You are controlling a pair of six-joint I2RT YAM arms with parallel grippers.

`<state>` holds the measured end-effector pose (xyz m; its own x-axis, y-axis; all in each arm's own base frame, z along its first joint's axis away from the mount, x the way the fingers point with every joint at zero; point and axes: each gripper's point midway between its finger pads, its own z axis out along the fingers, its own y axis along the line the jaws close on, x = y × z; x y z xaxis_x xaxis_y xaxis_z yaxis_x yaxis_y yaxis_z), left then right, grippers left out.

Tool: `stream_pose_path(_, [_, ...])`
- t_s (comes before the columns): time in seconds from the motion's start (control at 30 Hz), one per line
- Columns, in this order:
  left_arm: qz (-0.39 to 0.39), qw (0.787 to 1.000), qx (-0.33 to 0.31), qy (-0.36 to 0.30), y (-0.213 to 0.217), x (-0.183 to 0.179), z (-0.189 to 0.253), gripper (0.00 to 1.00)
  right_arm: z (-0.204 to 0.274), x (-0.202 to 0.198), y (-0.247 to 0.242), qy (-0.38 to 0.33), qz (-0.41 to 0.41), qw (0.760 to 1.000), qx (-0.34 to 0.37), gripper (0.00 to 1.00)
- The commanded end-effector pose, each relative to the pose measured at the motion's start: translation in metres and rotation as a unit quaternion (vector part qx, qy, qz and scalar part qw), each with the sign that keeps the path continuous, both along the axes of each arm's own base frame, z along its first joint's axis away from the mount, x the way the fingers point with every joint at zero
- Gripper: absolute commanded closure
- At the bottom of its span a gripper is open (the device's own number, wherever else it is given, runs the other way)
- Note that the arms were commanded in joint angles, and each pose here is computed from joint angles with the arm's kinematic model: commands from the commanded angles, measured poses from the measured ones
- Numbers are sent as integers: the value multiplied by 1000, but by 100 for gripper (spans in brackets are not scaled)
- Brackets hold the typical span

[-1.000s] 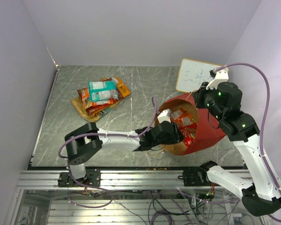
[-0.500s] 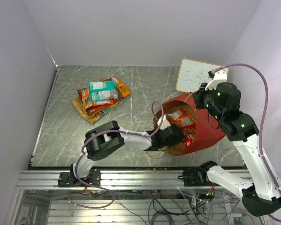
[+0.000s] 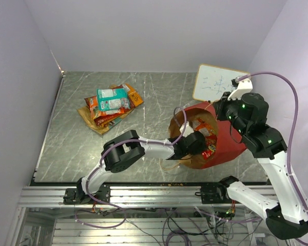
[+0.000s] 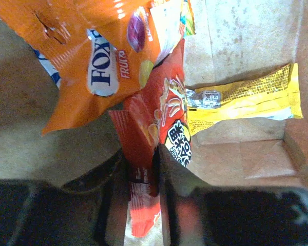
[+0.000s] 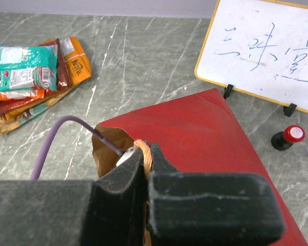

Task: Take the snacks out of the paper bag
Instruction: Take out the snack from the paper bag.

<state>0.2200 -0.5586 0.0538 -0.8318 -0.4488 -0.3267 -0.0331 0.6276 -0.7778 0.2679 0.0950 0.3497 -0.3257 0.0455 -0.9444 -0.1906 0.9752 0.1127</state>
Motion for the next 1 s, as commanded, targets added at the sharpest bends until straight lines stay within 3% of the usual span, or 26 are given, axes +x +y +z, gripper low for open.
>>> stream_pose_path(0.0, [-12, 1000, 10, -12, 8, 7, 19, 72, 11, -5, -6, -25, -11, 1000, 8, 100])
stream_pose_path(0.1, [-21, 1000, -3, -21, 17, 10, 35, 85, 14, -7, -11, -34, -20, 999, 8, 100])
stream_pose_path(0.27, [-58, 997, -14, -46, 37, -2, 71, 93, 21, -11, -15, -41, -26, 999, 6, 100])
stream_pose_path(0.63, [-142, 979, -28, -141, 124, -48, 174, 93, 17, -7, -18, -49, -31, 998, -6, 100])
stream_pose_path(0.8, [-146, 971, 56, -182, 185, -55, 196, 93, 12, -4, -16, -45, -28, 999, -11, 100])
stream_pose_path(0.97, [-83, 963, 162, -199, 264, -40, 212, 93, 8, -3, -17, -43, -28, 998, -20, 100])
